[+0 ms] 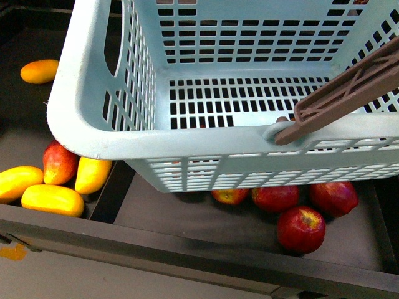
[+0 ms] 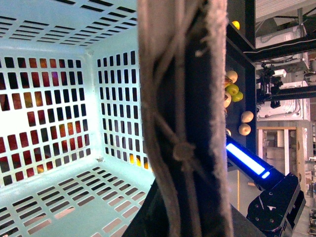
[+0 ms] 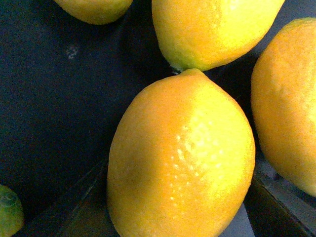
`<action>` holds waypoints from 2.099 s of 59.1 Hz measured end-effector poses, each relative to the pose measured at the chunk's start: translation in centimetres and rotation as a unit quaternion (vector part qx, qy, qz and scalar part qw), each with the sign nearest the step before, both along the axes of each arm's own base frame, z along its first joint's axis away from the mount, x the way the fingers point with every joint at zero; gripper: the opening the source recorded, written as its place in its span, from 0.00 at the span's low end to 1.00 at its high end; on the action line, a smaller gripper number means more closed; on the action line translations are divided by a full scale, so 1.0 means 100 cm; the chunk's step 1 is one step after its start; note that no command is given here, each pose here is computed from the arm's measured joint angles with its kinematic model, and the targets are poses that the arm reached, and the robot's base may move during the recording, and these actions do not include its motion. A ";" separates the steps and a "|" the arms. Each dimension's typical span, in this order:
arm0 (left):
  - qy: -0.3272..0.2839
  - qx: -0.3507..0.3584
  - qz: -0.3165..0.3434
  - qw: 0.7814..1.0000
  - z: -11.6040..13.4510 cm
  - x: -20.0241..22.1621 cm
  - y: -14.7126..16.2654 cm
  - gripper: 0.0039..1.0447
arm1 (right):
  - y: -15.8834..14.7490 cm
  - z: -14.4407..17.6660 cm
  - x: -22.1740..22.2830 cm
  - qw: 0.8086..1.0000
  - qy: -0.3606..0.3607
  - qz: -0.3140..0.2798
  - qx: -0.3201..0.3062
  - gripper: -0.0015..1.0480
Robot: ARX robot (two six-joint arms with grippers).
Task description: Pick lemon and mango into basket
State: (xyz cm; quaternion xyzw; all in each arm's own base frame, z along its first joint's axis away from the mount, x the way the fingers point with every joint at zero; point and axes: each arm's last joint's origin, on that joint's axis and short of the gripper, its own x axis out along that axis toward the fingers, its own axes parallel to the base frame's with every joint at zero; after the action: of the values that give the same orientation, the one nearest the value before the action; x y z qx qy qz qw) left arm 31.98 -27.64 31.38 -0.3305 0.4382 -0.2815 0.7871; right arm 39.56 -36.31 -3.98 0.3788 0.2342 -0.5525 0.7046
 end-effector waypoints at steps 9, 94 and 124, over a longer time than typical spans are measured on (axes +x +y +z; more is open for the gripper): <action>0.000 0.000 0.000 1.000 0.000 0.000 0.000 0.04 | -0.001 -0.002 -0.006 1.000 -0.003 0.006 -0.005 0.60; 0.000 0.000 0.000 1.000 0.000 0.000 0.000 0.04 | 0.345 0.286 -0.146 0.748 -0.210 0.578 -0.250 0.59; 0.000 0.000 0.000 1.000 0.000 0.000 0.000 0.04 | 0.379 0.269 -0.148 0.757 -0.204 0.578 -0.229 0.92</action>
State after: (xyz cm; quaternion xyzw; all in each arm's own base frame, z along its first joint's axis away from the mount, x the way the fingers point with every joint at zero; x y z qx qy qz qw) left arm 31.98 -27.64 31.38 -0.3303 0.4383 -0.2819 0.7869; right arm 24.76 1.58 22.91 0.1022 0.1257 0.0124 0.9867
